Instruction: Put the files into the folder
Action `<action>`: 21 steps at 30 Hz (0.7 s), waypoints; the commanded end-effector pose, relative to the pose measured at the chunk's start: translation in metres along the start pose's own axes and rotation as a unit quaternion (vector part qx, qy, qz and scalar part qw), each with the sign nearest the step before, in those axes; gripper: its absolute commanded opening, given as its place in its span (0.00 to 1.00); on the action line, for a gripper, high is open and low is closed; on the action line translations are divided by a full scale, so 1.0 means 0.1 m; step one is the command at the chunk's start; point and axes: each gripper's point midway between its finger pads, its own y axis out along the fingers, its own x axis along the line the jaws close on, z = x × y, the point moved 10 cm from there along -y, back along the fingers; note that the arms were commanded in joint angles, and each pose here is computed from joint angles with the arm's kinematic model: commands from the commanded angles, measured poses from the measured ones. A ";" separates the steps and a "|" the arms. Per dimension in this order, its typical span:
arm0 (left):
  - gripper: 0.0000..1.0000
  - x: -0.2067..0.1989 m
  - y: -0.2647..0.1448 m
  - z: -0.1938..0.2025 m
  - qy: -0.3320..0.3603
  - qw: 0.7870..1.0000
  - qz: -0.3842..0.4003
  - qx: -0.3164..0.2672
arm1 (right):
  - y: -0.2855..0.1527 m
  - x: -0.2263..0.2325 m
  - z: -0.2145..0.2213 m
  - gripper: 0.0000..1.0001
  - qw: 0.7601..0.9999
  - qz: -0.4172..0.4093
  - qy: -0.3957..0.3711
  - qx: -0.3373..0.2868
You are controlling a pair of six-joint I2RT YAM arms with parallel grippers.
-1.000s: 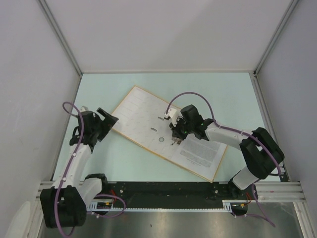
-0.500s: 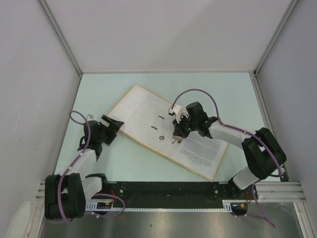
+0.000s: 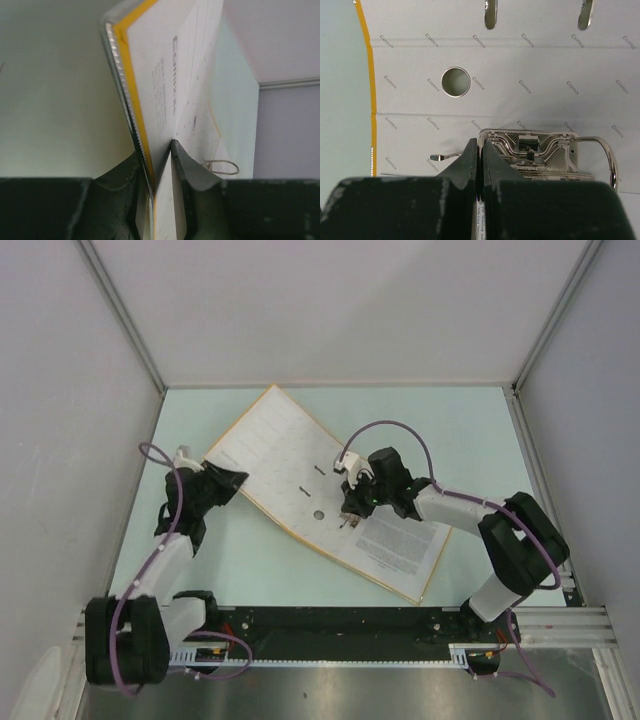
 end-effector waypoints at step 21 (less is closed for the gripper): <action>0.00 -0.78 -0.89 0.10 0.111 0.982 0.146 -0.055 | 0.85 0.46 -0.84 0.47 0.981 0.011 0.185 -0.060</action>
